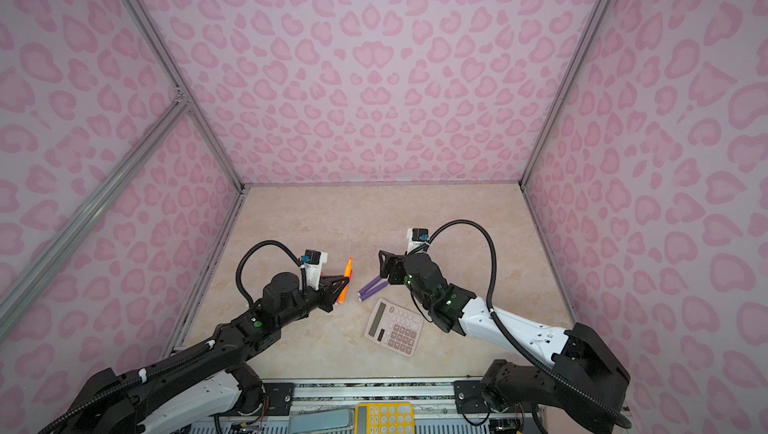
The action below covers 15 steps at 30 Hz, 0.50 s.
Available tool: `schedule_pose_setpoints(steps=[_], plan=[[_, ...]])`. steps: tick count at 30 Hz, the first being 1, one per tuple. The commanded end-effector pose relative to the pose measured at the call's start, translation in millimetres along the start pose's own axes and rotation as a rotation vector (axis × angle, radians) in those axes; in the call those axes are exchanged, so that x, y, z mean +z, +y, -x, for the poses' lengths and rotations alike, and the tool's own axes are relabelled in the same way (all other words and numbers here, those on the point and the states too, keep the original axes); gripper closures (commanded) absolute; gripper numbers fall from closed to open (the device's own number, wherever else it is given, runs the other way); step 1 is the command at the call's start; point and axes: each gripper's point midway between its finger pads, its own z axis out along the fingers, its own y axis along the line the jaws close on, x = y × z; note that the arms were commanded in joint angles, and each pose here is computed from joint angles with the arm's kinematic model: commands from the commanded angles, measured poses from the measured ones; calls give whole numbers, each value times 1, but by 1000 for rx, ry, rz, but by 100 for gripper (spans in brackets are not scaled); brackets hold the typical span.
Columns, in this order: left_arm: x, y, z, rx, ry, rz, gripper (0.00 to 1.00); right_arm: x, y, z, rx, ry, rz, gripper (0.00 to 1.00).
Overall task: Insert the pens into the pen caps
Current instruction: 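Lift the orange highlighter with the left gripper toward the right gripper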
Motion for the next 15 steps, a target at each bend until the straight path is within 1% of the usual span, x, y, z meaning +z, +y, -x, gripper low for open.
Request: schedule_pose_setpoints(steps=[1, 5, 8, 11, 15], plan=[[9, -17, 18, 45, -61, -34, 96, 4, 13, 4, 14, -21, 24, 17], [19, -21, 14, 69, -41, -36, 96, 6, 24, 1, 9, -10, 46, 17], [22, -23, 16, 70, -49, -43, 96, 7, 30, -2, 16, -7, 65, 17], [25, -30, 16, 79, -46, -72, 96, 8, 33, -5, 20, -4, 71, 18], [29, -34, 16, 89, -43, -79, 96, 8, 33, -7, 41, -4, 74, 20]])
